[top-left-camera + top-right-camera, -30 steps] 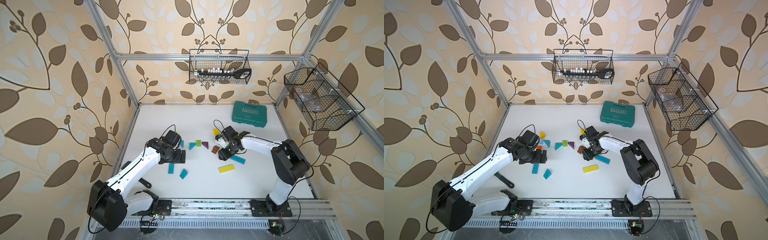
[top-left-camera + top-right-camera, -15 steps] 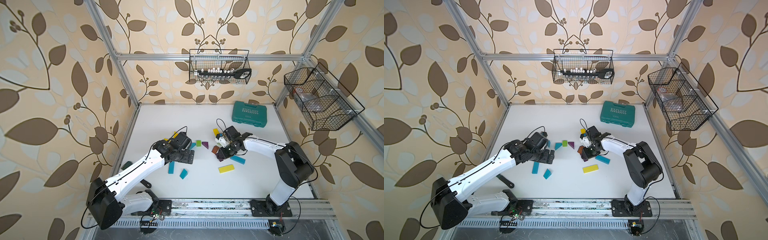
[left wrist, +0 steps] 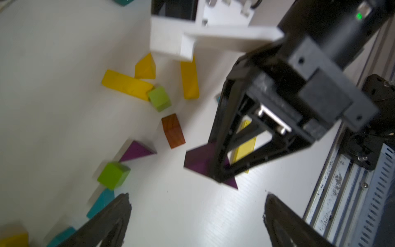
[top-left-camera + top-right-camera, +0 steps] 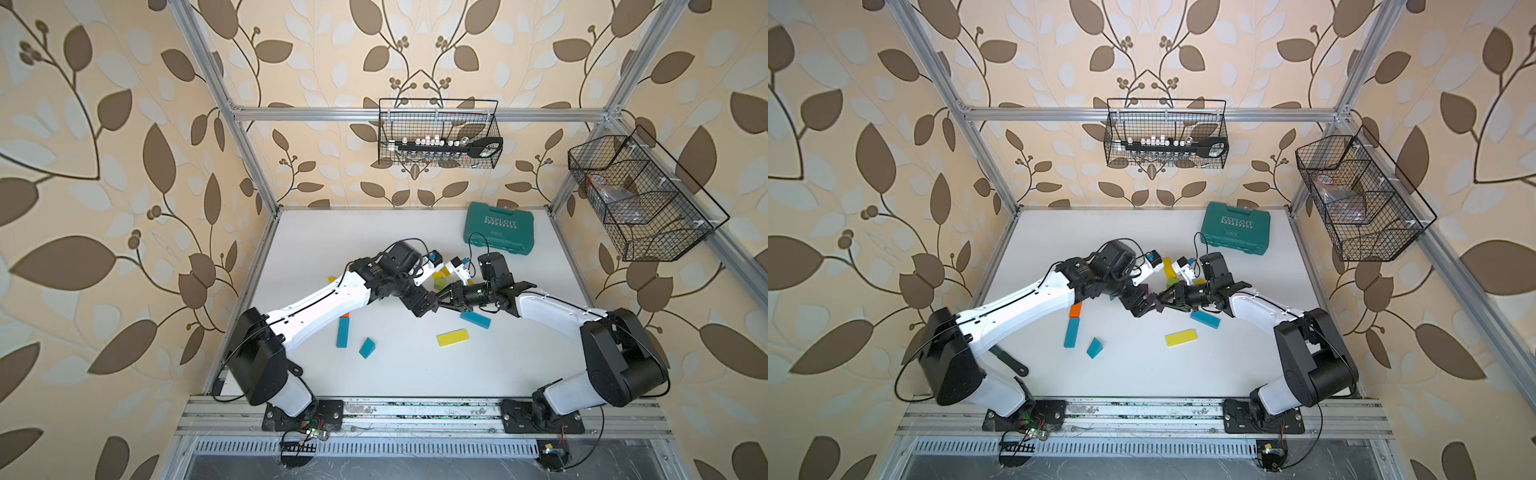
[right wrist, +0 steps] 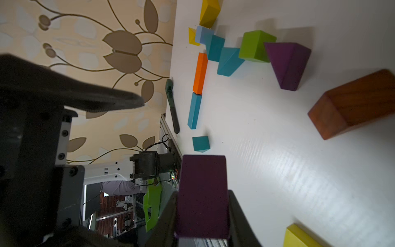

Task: Assemble a small pinwheel with building blocks
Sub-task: Pick up the building block from the center of the board.

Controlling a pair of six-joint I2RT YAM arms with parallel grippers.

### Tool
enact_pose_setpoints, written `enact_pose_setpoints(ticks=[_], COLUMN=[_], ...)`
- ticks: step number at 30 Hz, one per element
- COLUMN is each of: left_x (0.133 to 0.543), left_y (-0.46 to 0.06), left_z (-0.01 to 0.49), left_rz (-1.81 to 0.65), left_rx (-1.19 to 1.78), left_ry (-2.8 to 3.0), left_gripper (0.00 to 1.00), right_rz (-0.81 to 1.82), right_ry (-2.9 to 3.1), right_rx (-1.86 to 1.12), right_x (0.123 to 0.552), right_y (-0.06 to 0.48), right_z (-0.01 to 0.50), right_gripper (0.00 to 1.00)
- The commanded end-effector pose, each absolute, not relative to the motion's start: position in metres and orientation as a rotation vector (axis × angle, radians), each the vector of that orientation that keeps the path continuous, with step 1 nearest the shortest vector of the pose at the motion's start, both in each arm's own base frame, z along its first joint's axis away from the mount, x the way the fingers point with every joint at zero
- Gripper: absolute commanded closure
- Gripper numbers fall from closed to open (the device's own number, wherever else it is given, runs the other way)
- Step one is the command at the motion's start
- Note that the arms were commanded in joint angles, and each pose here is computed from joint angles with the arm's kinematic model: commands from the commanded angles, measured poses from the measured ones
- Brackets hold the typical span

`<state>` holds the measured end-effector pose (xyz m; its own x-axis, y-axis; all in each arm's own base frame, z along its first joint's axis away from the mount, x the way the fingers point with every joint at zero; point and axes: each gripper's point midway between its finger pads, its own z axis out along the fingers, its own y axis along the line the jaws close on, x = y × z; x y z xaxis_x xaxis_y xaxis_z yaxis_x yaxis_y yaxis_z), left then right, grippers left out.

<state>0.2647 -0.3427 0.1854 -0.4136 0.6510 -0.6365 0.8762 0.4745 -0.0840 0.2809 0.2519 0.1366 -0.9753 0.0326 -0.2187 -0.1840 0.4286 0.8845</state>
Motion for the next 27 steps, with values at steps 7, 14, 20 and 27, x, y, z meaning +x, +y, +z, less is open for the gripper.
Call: enact_pose_setpoints(ticks=[7,14,20,27], left_x=[0.251,0.243,0.247,0.254], left_y=[-0.37,-0.359,-0.359,-0.36], left_z=[0.18,0.192,0.184,0.18], left_rz=[-0.698,-0.757,-0.73,-0.678], left_rx=[1.552,1.57,1.606,1.651], left_ry=[2.083,2.042,2.054,2.037], left_gripper=[0.1,0.13,0.15,0.18], right_rz=[1.741,1.741,1.745,1.823], right_ry=[2.349,2.36,2.375,2.406], right_rx=[-0.106,-0.101,-0.096,-0.044], right_x=[0.284,0.289,0.29,0.288], right_y=[0.242,0.24,0.241,0.244], right_z=[0.17,0.169,0.168,0.168], right_gripper=[1.0,1.0,1.0,1.0])
